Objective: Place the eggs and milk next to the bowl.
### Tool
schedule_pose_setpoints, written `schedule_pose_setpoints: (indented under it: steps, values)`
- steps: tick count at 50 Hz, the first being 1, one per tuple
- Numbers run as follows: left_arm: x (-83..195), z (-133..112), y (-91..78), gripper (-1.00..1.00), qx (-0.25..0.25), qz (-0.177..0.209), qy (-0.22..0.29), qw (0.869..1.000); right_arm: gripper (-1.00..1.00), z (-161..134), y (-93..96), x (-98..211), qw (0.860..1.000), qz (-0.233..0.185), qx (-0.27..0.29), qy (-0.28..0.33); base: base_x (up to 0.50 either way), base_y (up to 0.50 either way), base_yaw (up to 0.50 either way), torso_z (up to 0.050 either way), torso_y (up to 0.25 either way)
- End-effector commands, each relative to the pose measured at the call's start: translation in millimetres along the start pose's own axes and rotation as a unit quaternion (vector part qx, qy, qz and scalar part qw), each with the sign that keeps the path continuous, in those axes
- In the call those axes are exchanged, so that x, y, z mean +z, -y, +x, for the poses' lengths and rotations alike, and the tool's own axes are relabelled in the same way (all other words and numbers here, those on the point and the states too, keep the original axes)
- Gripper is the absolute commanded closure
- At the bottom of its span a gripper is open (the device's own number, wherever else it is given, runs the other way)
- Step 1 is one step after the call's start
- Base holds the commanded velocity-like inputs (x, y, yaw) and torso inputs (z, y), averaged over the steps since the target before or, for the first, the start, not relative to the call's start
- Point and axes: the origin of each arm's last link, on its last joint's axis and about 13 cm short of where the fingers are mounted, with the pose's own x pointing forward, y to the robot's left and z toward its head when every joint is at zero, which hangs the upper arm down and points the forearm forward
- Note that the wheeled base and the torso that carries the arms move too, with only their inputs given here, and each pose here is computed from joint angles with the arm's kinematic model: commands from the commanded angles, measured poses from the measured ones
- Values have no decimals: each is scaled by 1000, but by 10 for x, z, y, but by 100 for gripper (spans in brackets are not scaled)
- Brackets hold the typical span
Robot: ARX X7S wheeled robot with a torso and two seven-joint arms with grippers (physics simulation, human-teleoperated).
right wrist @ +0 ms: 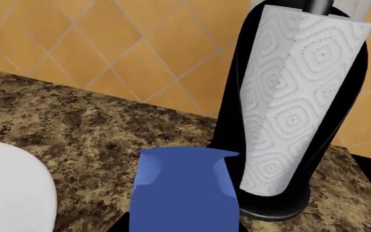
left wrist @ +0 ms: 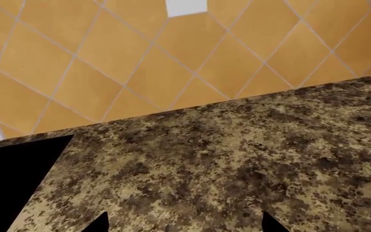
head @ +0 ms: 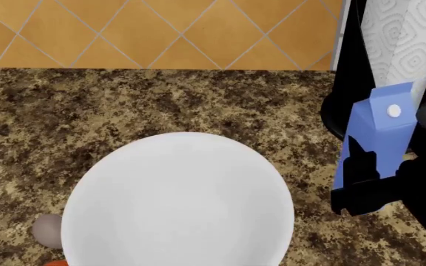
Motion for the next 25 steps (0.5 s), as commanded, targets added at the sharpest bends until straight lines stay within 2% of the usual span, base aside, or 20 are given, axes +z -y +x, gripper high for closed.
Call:
schedule_pose_setpoints:
  steps: [1, 13, 25]
  values:
    - [0, 1, -1, -100, -2, 1, 0, 1000, 100, -106, 55, 4, 999, -16, 42, 13, 0, 0, 0, 0, 0]
    - [1, 1, -2, -100, -6, 5, 0, 1000, 100, -199, 84, -44, 996, -24, 85, 29, 0, 0, 0, 0, 1]
    - [1, 1, -2, -100, -5, 5, 1, 1000, 100, -204, 18, -106, 992, -27, 120, 35, 0, 0, 0, 1, 0]
